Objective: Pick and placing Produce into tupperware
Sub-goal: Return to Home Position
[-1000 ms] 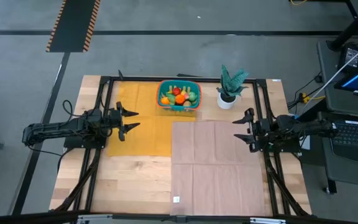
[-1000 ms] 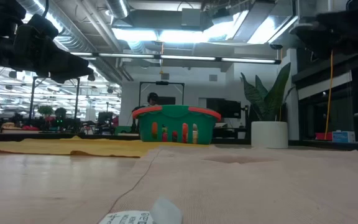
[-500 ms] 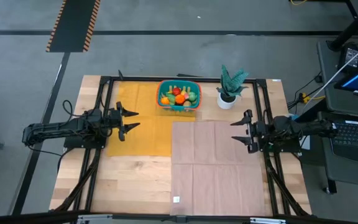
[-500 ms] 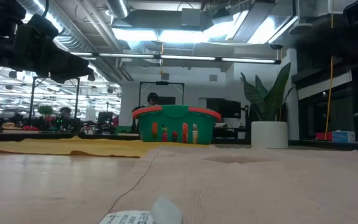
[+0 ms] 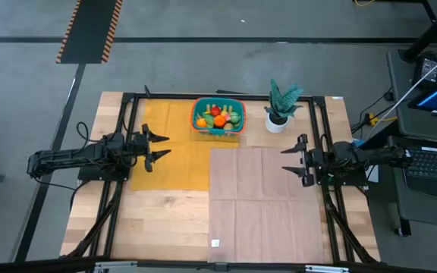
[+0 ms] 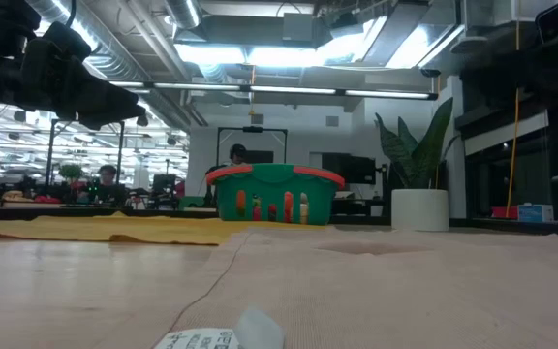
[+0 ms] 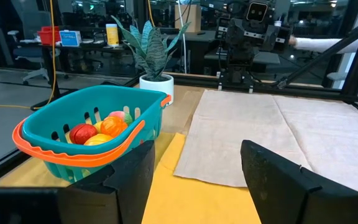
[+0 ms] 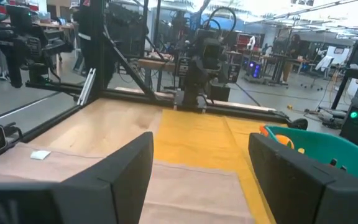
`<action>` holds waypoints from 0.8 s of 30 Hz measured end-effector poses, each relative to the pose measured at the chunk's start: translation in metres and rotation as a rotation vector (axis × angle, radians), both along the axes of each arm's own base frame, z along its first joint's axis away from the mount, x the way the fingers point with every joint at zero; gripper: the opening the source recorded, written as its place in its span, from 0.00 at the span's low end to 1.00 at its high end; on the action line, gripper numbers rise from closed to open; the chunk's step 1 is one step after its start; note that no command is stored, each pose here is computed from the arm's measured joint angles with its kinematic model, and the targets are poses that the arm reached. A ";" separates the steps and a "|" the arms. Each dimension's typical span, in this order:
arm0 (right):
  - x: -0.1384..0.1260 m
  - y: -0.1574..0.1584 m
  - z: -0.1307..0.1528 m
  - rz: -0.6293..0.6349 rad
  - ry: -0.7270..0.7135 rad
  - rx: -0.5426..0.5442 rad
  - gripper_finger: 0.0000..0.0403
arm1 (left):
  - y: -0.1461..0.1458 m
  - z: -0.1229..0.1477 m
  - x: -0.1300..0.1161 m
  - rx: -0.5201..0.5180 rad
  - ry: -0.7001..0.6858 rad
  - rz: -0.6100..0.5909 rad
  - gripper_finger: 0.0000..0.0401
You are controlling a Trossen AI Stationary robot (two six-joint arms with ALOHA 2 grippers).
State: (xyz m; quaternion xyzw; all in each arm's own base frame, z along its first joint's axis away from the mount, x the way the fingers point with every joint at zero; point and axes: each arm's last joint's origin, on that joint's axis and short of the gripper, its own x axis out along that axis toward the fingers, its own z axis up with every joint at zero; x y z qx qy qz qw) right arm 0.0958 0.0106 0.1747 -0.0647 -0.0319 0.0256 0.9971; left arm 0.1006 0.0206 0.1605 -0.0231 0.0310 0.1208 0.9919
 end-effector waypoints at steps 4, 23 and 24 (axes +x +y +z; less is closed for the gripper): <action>0.000 0.000 0.003 0.000 -0.030 0.005 0.66 | 0.000 0.000 0.000 0.000 0.000 0.000 0.57; 0.000 0.000 0.005 0.000 -0.055 0.007 0.66 | 0.000 0.000 0.000 0.000 0.000 0.000 0.58; 0.000 0.000 0.005 0.000 -0.055 0.007 0.66 | 0.000 0.000 0.000 0.000 0.000 0.000 0.58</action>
